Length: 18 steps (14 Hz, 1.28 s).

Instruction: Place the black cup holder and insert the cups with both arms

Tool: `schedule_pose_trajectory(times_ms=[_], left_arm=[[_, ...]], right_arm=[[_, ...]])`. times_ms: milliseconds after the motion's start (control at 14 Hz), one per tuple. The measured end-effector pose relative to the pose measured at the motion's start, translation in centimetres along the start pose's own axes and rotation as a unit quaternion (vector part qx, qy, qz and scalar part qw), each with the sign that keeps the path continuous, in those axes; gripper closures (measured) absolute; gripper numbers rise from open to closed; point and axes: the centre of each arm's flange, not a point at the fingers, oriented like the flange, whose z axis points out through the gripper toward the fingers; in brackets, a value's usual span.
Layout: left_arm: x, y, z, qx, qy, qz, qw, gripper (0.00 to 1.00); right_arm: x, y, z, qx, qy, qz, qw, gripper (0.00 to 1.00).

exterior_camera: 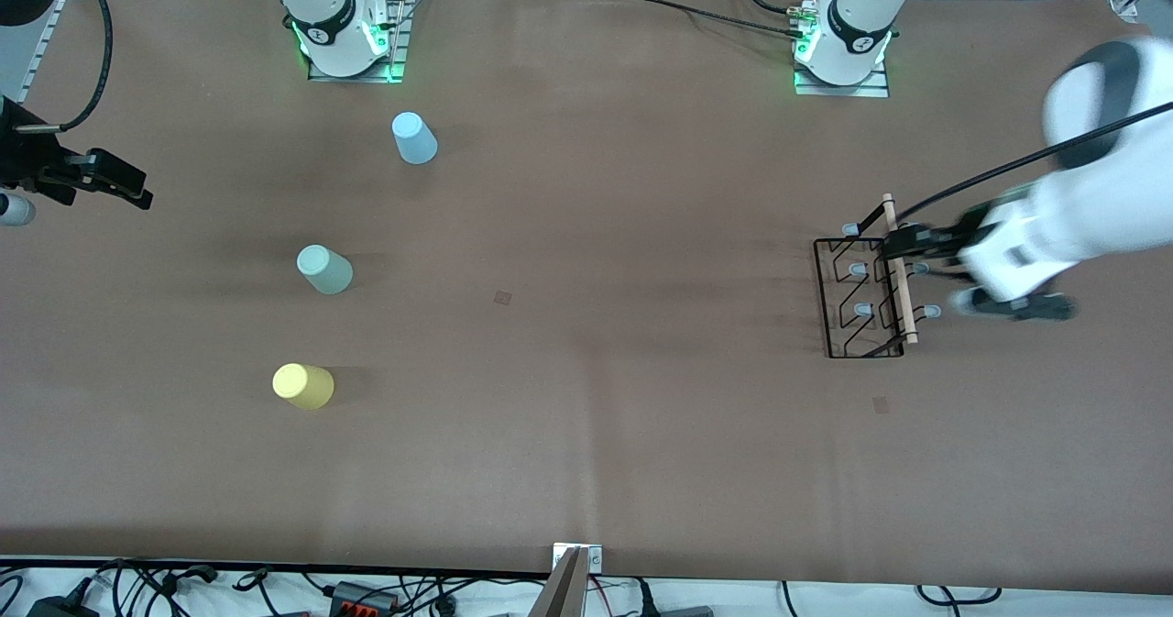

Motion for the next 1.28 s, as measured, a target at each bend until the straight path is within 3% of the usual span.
schedule_pose_trajectory(times_ms=[214, 712, 926, 1211, 1282], left_arm=[[0.9, -0.4, 2.0, 0.003, -0.01, -0.006, 1.0, 0.0], [-0.6, -3.6, 6.7, 0.036, 0.018, 0.001, 0.999, 0.0], [-2.1, -4.7, 8.2, 0.04, 0.005, -0.004, 0.999, 0.11], [-2.7, -6.9, 9.5, 0.046, -0.007, -0.016, 0.999, 0.13], [-2.8, -7.4, 9.9, 0.045, -0.01, -0.018, 0.999, 0.19]], right_arm=[[0.0, 0.0, 0.0, 0.0, 0.0, 0.0, 1.0, 0.0], [0.1, 0.0, 0.4, 0.0, -0.003, 0.0, 1.0, 0.0], [0.1, 0.0, 0.5, 0.0, -0.005, 0.0, 1.0, 0.0], [0.3, 0.0, 1.1, 0.0, -0.01, 0.0, 1.0, 0.0], [0.4, 0.0, 1.4, 0.0, -0.013, 0.0, 1.0, 0.0]])
